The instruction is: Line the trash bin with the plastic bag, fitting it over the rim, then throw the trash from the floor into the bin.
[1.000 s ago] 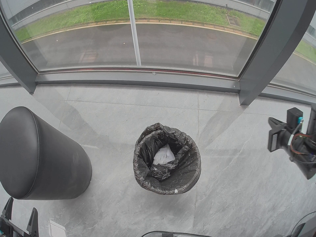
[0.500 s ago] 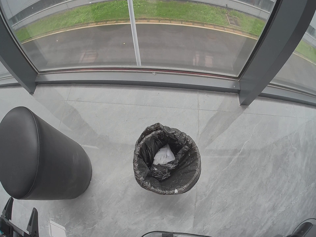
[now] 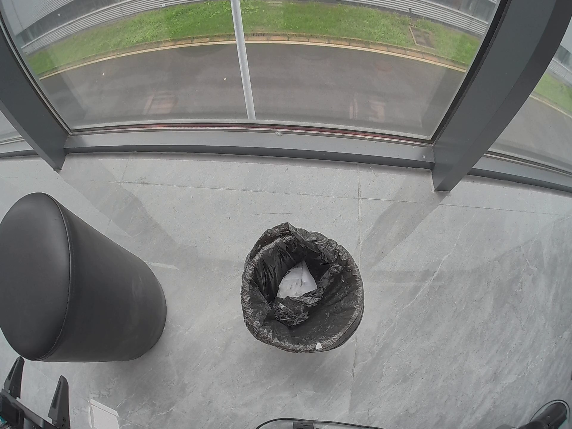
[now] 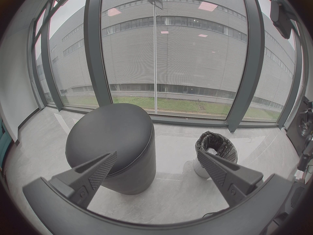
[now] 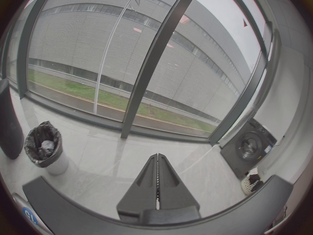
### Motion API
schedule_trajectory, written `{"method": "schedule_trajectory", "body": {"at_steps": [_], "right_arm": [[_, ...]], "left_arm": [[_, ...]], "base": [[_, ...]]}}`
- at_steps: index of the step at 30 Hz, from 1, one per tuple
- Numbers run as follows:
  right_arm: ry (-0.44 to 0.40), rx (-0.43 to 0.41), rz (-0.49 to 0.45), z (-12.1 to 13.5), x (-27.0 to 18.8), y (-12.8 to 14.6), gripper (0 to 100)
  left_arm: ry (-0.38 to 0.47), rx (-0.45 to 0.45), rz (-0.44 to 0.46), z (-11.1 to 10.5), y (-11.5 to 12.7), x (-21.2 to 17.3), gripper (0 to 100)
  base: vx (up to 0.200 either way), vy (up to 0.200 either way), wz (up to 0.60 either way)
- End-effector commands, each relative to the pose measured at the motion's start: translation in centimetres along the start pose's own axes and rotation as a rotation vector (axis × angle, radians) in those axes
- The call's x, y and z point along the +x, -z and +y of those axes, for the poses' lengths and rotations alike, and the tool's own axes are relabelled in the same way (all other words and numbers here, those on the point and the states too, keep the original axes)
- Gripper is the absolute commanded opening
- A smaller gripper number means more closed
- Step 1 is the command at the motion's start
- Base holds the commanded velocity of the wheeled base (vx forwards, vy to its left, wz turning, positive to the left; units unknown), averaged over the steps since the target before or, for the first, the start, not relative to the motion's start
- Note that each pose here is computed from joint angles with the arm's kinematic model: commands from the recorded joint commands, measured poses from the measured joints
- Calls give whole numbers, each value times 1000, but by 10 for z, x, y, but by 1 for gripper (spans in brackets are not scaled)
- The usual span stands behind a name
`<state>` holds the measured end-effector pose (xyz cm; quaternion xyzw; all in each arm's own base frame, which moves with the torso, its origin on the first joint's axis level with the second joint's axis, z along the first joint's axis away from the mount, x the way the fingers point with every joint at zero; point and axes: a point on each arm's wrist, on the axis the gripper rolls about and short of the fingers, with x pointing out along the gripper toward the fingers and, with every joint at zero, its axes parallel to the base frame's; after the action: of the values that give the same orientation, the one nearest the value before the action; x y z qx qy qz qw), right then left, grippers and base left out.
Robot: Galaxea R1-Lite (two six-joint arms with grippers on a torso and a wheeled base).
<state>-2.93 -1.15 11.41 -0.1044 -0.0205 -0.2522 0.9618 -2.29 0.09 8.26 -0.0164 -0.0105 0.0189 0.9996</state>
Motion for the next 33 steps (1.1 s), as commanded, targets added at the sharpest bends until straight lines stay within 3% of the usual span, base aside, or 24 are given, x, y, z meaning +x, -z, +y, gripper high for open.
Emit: {"method": "schedule_trajectory", "body": {"at_steps": [1, 5, 8, 12, 19, 21, 23, 29, 33], "right_arm": [[-91, 58, 17, 10, 0, 30, 0], [-210, 177, 15, 13, -1, 29, 0], [-218, 192, 17, 13, -1, 29, 0], [-350, 233, 13, 16, -2, 29, 0], [-377, 223, 7, 16, -2, 29, 0], [-374, 205, 2, 16, -2, 29, 0], [-356, 136, -11, 16, -2, 30, 0], [-355, 174, -4, 16, -2, 29, 0], [-494, 188, -8, 19, -3, 29, 0]], "left_arm": [[0, -1, 2, 0, 5, 0, 100], [0, 0, 2, 0, 5, 0, 100], [0, 0, 2, 0, 5, 0, 100], [0, 0, 2, 0, 5, 0, 100], [0, -1, 2, 0, 5, 0, 100], [0, -1, 2, 0, 5, 0, 100], [0, 0, 2, 0, 5, 0, 100], [0, 0, 2, 0, 5, 0, 100], [0, 0, 2, 0, 5, 0, 100]], "base": [[0, 0, 0], [0, 0, 0], [0, 0, 0], [0, 0, 0], [0, 0, 0], [0, 0, 0], [0, 0, 0], [0, 0, 0], [0, 0, 0]]}}
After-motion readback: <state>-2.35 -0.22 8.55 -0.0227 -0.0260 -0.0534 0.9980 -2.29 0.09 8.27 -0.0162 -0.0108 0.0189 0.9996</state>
